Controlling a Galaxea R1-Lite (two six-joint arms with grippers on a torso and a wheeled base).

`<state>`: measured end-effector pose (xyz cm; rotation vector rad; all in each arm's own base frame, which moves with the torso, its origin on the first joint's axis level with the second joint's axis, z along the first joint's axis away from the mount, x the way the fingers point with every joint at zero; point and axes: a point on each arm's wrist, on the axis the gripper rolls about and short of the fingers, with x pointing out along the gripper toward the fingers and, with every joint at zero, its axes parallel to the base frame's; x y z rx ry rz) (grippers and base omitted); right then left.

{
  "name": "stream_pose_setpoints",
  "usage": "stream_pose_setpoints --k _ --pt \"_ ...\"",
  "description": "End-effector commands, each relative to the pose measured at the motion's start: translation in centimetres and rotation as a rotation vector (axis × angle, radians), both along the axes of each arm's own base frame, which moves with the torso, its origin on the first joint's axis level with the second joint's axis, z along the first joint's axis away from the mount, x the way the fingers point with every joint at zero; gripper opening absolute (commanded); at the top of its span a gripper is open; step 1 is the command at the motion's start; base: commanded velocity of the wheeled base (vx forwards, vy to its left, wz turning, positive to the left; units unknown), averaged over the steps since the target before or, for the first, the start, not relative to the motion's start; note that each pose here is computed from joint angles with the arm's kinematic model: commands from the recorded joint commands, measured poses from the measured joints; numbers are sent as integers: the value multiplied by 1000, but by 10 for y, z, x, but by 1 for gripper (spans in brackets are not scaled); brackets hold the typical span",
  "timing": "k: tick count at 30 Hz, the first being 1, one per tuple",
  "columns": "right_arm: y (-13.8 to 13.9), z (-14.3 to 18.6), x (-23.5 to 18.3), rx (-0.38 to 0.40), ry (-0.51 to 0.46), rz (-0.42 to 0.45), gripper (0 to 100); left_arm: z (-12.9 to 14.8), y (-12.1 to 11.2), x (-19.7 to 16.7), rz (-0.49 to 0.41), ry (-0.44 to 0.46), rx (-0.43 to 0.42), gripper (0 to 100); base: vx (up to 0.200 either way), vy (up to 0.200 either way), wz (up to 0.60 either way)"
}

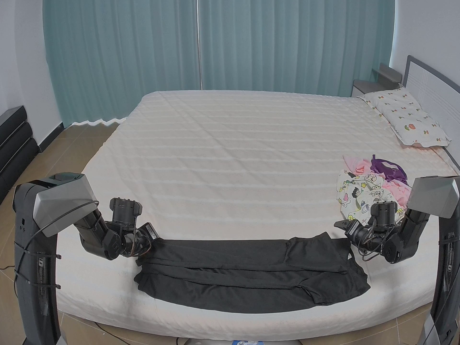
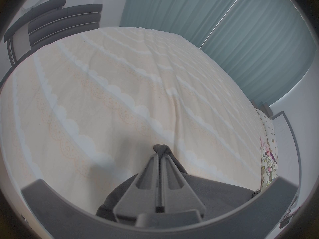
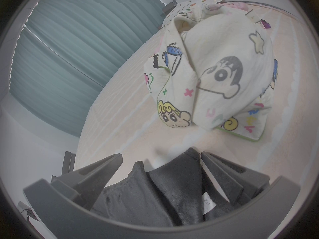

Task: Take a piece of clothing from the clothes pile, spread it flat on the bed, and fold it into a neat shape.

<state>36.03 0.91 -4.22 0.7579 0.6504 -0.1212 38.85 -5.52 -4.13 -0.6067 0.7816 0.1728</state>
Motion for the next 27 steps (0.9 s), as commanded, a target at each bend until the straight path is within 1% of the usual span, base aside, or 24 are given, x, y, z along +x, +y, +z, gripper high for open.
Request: stream_pose_setpoints --k 1,9,10,12,13,14,16,18,24,27 --pt "0 0 -1 -1 3 1 100 0 0 0 1 0 0 0 0 0 0" --pt "2 -6 1 -19 11 17 100 0 0 0 1 -2 0 0 0 0 0" --pt "2 -6 0 -20 15 20 0 0 1 1 2 -2 0 0 0 0 0" --pt "3 -7 0 -38 39 29 0 0 1 1 2 -2 0 0 0 0 0" --pt "3 -7 0 -38 39 29 0 0 1 1 2 -2 0 0 0 0 0" --pt "3 -8 0 -66 46 42 0 1 1 1 2 -3 0 0 0 0 0" --pt "3 -8 1 -73 44 46 0 1 1 1 11 -4 -9 0 0 0 0" --pt "0 -7 3 -72 35 38 0 2 0 2 23 -7 -22 0 0 0 0" --pt "-7 -4 5 -69 19 17 0 2 0 2 25 -7 -24 0 0 0 0" --pt "-13 0 8 -69 -18 -2 0 2 0 2 25 -7 -24 0 0 0 0"
